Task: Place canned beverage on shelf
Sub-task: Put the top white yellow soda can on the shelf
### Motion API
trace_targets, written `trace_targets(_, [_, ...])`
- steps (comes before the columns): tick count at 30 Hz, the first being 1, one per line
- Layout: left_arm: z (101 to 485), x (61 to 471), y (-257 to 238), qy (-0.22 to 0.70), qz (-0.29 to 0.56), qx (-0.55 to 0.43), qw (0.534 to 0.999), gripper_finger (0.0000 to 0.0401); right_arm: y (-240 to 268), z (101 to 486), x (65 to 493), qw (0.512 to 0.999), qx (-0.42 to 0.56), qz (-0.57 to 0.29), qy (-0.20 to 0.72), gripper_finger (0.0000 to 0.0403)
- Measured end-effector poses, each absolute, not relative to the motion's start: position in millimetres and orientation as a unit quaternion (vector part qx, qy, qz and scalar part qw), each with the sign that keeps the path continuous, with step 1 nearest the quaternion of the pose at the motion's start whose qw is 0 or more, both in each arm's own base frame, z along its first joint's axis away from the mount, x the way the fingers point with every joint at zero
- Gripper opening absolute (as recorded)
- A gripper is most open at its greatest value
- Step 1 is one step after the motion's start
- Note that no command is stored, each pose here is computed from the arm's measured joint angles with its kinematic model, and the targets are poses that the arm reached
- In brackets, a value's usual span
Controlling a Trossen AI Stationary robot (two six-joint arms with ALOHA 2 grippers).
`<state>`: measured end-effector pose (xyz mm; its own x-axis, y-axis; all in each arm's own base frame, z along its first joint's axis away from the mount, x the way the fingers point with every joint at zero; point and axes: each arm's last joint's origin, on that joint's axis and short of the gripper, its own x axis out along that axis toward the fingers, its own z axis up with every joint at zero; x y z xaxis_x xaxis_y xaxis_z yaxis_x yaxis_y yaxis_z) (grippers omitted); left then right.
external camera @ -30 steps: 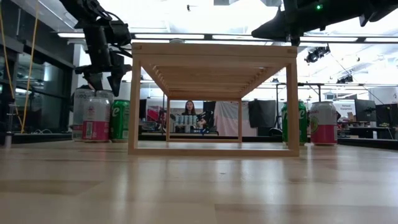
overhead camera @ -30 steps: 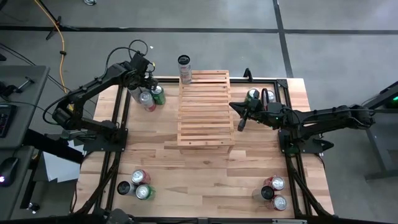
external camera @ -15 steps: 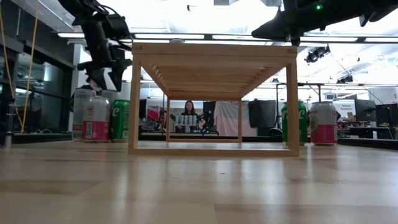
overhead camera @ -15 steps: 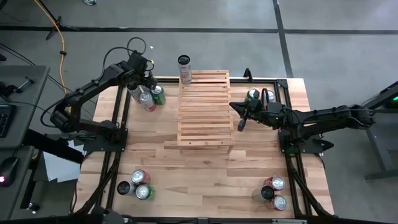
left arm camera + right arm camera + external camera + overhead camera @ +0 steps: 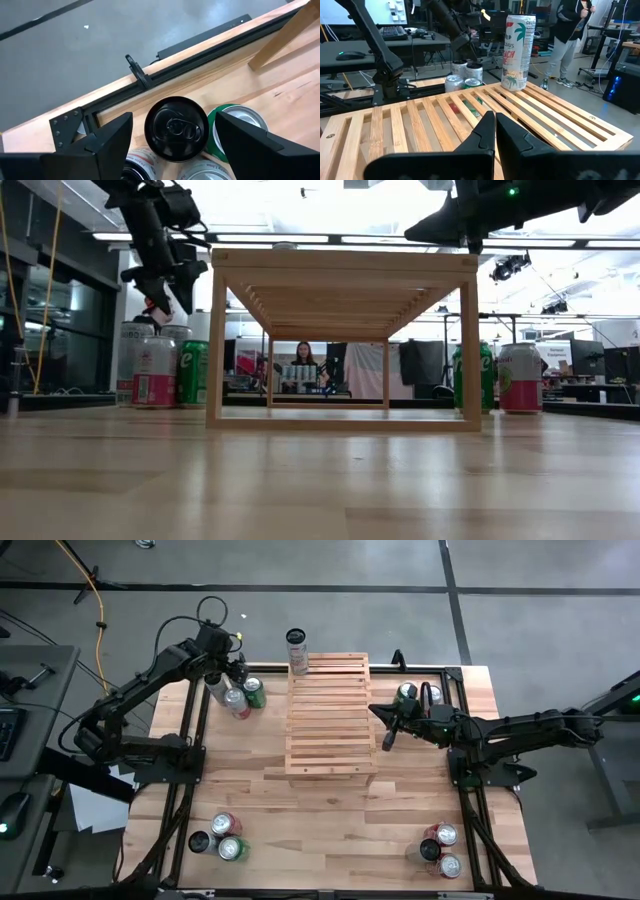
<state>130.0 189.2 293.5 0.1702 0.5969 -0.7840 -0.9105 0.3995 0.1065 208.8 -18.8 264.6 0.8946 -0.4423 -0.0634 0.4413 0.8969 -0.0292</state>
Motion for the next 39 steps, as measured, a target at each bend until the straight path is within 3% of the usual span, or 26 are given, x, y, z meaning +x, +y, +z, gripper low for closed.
trace_targets(4, [293.5,130.0,189.2,0.395,0.508,-0.198,0.740,0.0295,-18.8,264.6,208.8,0.973,-0.007,-0.227,0.034,0.0000])
trace_targets(14, [293.6,130.9,188.9,0.392,0.499,-0.202,0.746,0.0396,-18.7,264.5,208.9,0.974,-0.006,-0.225,0.034,0.0000])
trace_targets(27, [289.1,133.6,194.1,0.349,0.531,-0.259,0.727,0.0395,-18.7,264.5,208.9,0.974,-0.005,-0.225,0.034,0.0000])
trace_targets(39, [266.9,141.7,213.5,0.380,0.518,-0.297,0.706,0.0395,-18.8,264.5,208.9,0.974,-0.005,-0.226,0.034,0.0000])
